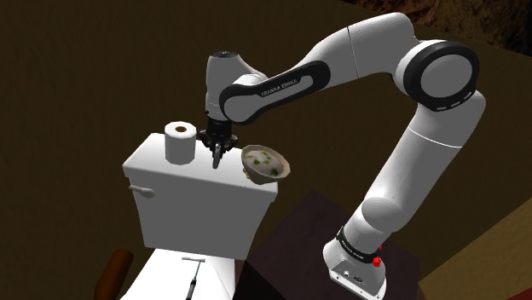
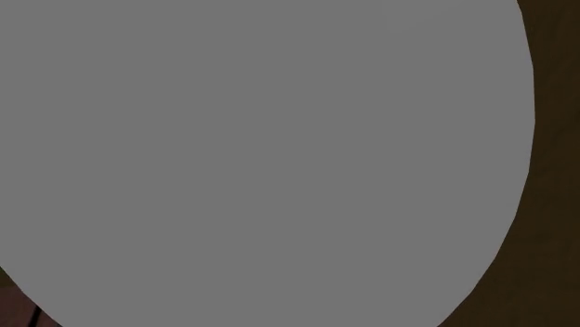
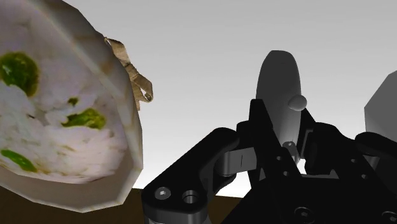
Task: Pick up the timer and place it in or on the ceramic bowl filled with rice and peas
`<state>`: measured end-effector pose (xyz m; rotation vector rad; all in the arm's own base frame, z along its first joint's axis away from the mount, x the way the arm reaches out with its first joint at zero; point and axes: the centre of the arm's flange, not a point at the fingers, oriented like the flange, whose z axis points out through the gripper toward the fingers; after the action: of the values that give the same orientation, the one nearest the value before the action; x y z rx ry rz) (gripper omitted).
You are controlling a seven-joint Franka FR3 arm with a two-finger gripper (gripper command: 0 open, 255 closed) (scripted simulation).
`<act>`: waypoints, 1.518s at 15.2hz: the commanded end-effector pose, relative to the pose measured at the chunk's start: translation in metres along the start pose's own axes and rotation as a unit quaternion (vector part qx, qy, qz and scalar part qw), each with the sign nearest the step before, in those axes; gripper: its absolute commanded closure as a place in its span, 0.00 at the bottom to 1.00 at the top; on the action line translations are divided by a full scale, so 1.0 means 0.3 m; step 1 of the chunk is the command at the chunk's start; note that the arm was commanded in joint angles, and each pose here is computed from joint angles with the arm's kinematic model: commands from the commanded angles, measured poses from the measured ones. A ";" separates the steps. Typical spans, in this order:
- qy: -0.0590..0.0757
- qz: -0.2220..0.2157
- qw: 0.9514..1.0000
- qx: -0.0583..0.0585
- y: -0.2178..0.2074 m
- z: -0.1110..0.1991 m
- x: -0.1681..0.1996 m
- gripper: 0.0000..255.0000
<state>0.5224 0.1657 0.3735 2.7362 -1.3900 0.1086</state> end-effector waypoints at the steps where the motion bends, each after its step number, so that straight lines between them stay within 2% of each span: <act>1: 0.000 0.000 1.000 0.000 0.000 0.000 0.000 1.00; 23: 0.000 0.000 1.000 0.000 0.011 -0.368 0.035 1.00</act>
<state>0.5227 0.1658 0.4793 2.7364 -1.3901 0.1094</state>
